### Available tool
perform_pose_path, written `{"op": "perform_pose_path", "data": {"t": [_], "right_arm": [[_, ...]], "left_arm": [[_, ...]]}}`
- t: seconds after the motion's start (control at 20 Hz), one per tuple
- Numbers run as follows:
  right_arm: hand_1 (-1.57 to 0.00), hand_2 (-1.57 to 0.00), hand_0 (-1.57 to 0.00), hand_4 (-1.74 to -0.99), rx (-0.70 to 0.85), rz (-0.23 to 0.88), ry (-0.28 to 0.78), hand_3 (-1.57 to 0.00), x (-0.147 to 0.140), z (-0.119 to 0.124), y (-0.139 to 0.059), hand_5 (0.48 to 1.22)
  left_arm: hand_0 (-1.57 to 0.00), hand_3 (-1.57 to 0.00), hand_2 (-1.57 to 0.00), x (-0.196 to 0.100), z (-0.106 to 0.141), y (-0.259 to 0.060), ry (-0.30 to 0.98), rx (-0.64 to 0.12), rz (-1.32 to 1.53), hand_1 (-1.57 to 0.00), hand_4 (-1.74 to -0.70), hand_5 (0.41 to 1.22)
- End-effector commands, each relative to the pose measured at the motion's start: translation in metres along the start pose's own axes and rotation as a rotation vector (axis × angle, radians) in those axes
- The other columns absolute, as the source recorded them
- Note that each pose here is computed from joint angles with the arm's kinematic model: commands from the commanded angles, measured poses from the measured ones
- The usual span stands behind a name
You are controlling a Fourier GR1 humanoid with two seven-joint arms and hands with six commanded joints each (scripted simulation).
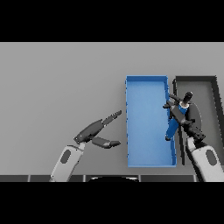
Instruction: Pick up the blue pipe and place it into the blue bin.
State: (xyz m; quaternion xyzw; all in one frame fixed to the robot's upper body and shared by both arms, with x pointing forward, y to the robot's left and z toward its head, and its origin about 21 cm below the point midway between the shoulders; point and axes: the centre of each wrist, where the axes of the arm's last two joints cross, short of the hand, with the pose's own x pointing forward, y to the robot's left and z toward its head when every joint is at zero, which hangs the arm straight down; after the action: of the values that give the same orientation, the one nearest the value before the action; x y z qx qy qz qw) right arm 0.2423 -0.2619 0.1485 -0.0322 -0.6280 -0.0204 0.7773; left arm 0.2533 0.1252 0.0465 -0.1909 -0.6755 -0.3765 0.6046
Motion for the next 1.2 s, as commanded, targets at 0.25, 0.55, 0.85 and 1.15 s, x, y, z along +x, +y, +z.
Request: {"op": "perform_pose_path", "data": {"t": [0.25, 0.55, 0.85, 1.15], "right_arm": [[-1.55, -1.57, -1.57, -1.741, -0.114, 0.064, 0.231, -0.85, -0.038, -0.005, 0.009, 1.221], [-0.44, -0.44, -0.48, -1.275, -0.075, 0.175, 0.37, -0.26, -0.049, -0.008, 0.004, 1.186], [-0.11, -0.11, -0.12, -1.078, 0.028, 0.396, 0.475, -0.07, -0.051, -0.013, 0.005, 0.898], [-0.03, -0.03, -0.03, -1.038, 0.061, 0.496, 0.483, -0.02, -0.054, -0.015, 0.016, 0.734]], "left_arm": [[0.0, 0.0, 0.0, 0.001, 0.001, 0.003, 0.019, -0.003, -0.007, 0.0, -0.88, 0.421], [0.0, 0.0, 0.0, 0.001, 0.0, -0.002, 0.021, -0.004, -0.009, 0.0, -0.88, 0.428], [0.0, 0.0, 0.0, 0.003, 0.002, -0.003, 0.014, -0.005, -0.006, 0.0, -0.89, 0.426], [0.0, 0.0, 0.0, -0.001, 0.004, -0.001, 0.03, 0.001, -0.013, 0.0, -0.89, 0.429]]}}
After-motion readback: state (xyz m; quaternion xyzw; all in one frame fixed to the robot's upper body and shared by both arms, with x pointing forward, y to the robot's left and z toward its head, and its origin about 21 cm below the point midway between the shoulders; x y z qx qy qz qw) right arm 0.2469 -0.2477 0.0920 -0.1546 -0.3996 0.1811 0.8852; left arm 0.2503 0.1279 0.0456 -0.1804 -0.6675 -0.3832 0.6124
